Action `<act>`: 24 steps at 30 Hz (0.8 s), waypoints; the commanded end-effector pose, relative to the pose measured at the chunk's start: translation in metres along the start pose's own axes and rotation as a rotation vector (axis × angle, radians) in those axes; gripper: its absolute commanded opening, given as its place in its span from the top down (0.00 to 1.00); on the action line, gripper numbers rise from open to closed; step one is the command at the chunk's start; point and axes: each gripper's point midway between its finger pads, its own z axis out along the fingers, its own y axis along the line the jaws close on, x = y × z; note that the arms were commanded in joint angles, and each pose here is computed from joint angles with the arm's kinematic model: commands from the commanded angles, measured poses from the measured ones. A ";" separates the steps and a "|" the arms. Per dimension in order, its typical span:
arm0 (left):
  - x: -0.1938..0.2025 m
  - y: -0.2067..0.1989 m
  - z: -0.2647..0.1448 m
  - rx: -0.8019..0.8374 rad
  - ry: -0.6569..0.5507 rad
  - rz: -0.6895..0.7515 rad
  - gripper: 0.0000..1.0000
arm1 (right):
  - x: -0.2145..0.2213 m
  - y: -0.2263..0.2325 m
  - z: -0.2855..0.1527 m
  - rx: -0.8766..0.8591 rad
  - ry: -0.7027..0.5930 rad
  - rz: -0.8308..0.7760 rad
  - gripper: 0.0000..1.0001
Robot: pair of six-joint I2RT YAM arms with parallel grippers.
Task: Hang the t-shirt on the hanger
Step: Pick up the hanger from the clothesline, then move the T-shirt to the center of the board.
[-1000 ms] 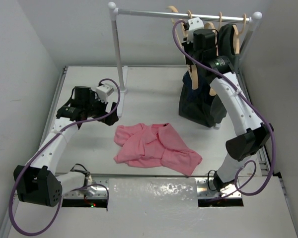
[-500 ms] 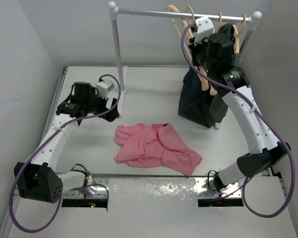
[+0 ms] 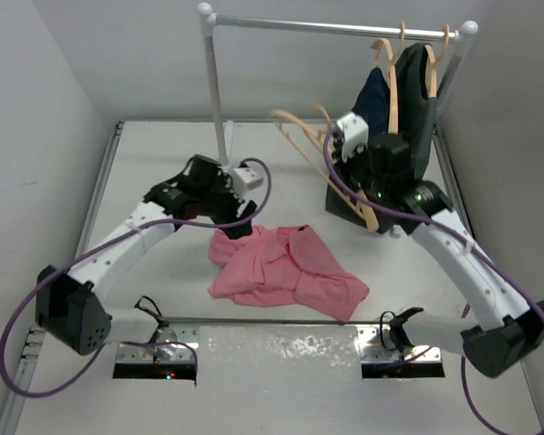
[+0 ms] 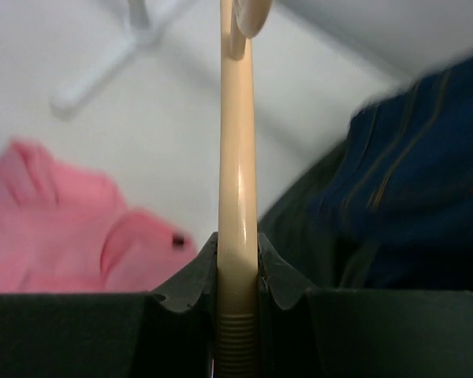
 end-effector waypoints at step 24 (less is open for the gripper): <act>0.113 0.027 0.032 0.097 0.315 0.676 0.19 | 0.131 0.064 -0.049 -0.222 0.236 0.177 1.00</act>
